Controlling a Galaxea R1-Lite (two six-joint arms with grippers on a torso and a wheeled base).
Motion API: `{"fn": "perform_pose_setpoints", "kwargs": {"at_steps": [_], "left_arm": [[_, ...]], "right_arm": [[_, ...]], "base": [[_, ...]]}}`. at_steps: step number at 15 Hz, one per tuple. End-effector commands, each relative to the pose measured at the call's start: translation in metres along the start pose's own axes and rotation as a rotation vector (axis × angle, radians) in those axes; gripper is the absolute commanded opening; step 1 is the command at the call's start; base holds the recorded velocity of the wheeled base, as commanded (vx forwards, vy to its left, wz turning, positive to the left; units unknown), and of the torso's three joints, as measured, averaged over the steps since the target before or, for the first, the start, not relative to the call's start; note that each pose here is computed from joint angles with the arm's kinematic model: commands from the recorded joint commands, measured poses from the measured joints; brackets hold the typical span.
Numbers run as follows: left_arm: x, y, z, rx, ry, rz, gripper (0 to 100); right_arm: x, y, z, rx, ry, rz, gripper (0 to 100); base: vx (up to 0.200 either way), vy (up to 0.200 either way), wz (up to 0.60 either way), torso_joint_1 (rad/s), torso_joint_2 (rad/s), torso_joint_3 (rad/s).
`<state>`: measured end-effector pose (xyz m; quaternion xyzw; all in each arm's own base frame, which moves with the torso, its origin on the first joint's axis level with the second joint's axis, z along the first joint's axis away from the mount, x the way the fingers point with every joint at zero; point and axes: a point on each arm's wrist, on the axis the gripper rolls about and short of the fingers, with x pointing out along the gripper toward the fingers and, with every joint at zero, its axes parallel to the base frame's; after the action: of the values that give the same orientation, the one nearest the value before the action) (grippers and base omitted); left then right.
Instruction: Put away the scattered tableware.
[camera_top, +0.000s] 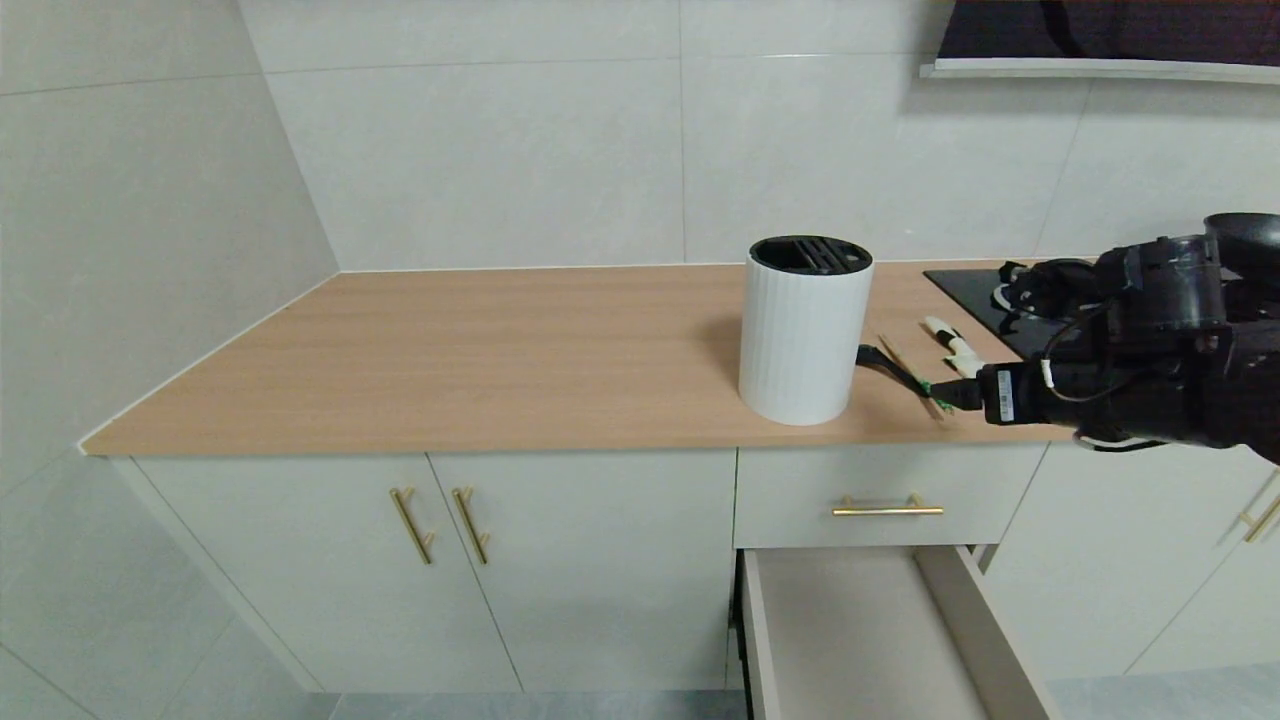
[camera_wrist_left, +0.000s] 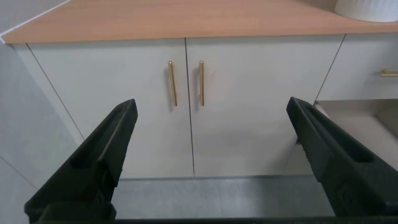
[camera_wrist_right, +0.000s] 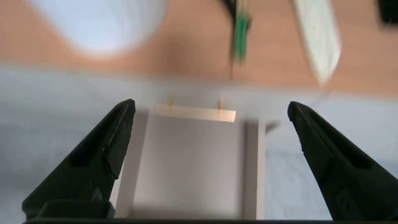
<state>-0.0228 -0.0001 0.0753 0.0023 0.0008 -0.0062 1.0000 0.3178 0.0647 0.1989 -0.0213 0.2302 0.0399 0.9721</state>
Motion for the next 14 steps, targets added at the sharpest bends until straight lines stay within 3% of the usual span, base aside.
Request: {"fn": "perform_pose_setpoints", "kwargs": {"at_steps": [1, 2, 5, 14], "left_arm": [[0.000, 0.000, 0.000, 0.000, 0.000, 0.000, 100], [0.000, 0.000, 0.000, 0.000, 0.000, 0.000, 100], [0.000, 0.000, 0.000, -0.002, 0.000, 0.000, 100], [0.000, 0.000, 0.000, -0.002, 0.000, 0.000, 100]], "right_arm": [[0.040, -0.005, 0.010, 0.000, 0.020, -0.023, 100], [0.056, -0.005, 0.020, 0.008, 0.037, -0.028, 100], [0.086, -0.010, 0.008, 0.007, 0.094, -0.047, 100], [0.115, -0.018, -0.005, 0.015, 0.138, -0.069, 100]], "base": [[0.000, 0.000, 0.00, 0.000, 0.00, 0.000], [0.000, 0.000, 0.00, 0.000, 0.00, 0.000], [0.000, 0.000, 0.00, 0.000, 0.00, 0.000], [0.000, 0.000, 0.00, 0.000, 0.00, 0.000]]}}
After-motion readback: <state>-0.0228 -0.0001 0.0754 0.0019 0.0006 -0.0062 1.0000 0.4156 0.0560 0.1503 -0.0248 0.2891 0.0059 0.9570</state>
